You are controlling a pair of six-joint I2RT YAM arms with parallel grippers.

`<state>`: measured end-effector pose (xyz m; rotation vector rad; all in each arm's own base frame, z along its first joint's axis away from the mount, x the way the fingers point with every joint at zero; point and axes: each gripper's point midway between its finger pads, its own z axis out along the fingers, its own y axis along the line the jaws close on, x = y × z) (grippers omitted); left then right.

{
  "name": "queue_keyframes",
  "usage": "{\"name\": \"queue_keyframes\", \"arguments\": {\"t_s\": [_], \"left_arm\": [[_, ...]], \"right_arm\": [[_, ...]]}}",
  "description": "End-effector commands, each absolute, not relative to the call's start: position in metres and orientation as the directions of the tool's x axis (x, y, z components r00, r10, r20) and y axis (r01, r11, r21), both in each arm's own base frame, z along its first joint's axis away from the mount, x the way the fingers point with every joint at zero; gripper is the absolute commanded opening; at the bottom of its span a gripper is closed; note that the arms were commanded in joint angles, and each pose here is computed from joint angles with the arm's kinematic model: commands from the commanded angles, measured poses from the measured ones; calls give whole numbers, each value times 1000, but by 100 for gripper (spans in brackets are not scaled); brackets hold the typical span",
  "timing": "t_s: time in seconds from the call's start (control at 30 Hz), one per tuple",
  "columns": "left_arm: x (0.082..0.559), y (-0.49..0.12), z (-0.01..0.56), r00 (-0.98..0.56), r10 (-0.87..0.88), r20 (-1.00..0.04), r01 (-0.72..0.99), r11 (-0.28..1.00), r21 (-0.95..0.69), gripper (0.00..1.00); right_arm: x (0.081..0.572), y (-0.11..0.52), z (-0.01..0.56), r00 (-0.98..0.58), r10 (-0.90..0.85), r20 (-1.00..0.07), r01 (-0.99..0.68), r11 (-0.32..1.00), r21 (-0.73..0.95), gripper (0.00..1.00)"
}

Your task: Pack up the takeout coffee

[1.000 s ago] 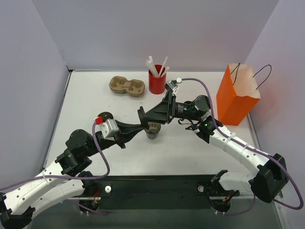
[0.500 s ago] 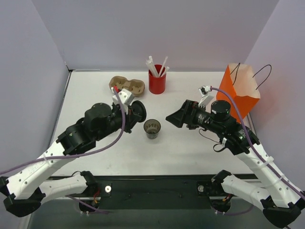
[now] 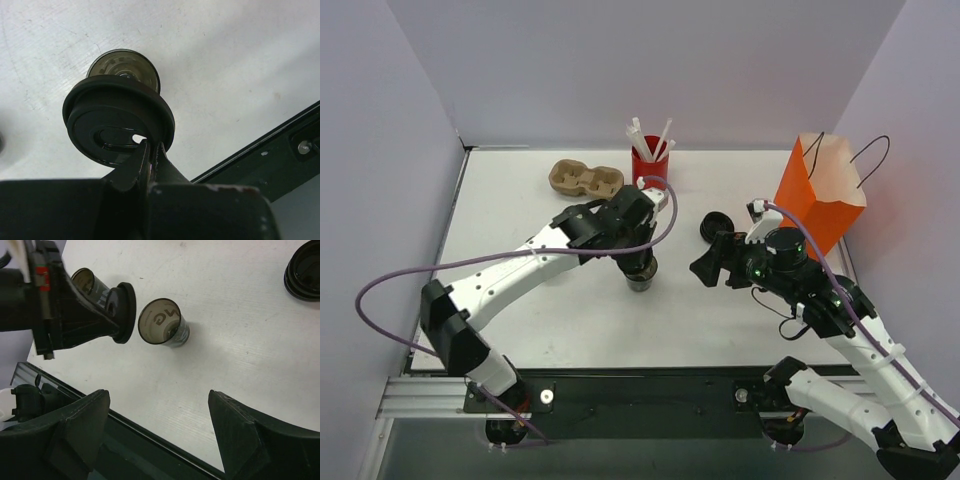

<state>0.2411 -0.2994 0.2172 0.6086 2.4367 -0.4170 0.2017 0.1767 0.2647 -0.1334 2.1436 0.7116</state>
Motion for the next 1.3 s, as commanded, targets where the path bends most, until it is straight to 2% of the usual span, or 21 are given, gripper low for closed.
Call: {"name": "queue_keyframes", "arguments": {"t_s": [0.0,0.57,1.27], "left_arm": [[249,-317,211,-756,343,-557,504,848,-163,0],[263,-320,175,-780,440,-445,494,870,-7,0],[271,-327,155,-795,458,-398,491,871,21,0]], "right_arm": [[200,171,252,-632,111,-767,-333,855,399,82],[192,160,265,-593,117,-796,-347,856,384,82],[186,149,282,-550,143,-823,-347,857,381,82]]}}
